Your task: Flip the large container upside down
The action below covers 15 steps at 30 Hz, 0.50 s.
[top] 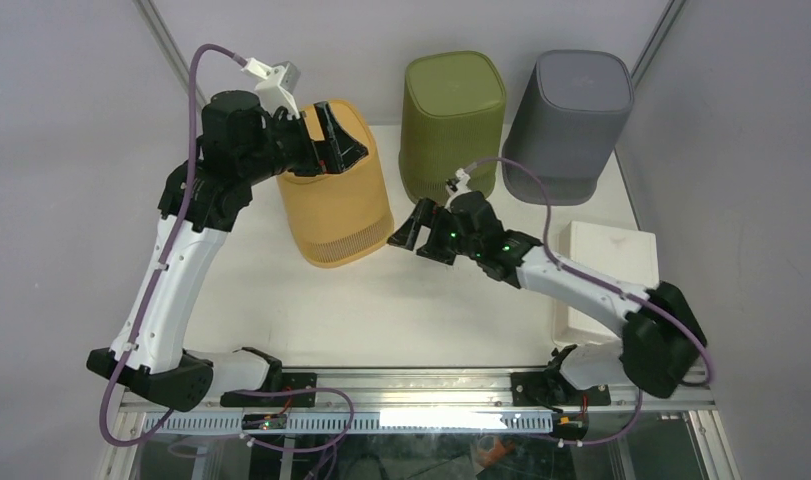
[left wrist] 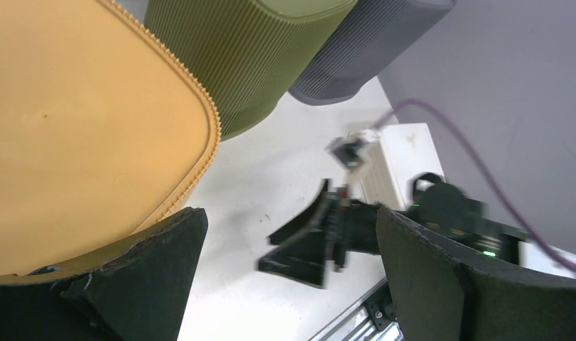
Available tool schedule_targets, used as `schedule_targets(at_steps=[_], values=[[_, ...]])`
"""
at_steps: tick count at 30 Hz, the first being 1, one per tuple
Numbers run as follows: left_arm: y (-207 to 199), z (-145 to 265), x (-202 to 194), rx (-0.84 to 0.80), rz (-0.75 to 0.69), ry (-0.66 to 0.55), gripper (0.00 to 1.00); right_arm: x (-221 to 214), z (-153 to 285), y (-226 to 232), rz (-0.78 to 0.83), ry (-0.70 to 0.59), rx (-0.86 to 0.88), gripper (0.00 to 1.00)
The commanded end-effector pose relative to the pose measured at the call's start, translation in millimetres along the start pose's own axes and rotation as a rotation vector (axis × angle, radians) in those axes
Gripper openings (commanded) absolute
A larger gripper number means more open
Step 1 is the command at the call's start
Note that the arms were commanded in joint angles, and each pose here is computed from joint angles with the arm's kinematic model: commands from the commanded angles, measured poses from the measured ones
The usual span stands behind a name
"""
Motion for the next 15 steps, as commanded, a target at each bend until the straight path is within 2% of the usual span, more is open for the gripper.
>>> schedule_targets(at_steps=[1,5,9,12,15], values=[[5,-9,1,0.012,0.007,-0.001,0.94,6,66,-12,0.218,-0.072,-0.213,0.96],[12,-17,-9,-0.010,0.014,0.070,0.94,-7,124,-30,0.280,-0.090,-0.371,0.98],[16,-29,-36,0.000,0.000,0.161,0.94,-17,162,-39,0.249,-0.133,-0.448,0.99],[16,-37,-57,0.079,-0.042,0.171,0.93,-20,178,-40,0.211,-0.177,-0.466,0.99],[18,-40,-70,0.162,-0.086,0.133,0.92,-19,183,-40,0.193,-0.205,-0.473,0.99]])
Point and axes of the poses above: each gripper's point midway between its finger pads, its own z axis back along the fingers, its own y axis along the line the jaws close on, x = y × z, the point moved 10 cm from there along z, back along the fingers, and after that the axes turned 15 degrees about z, right-handed, at the moved point
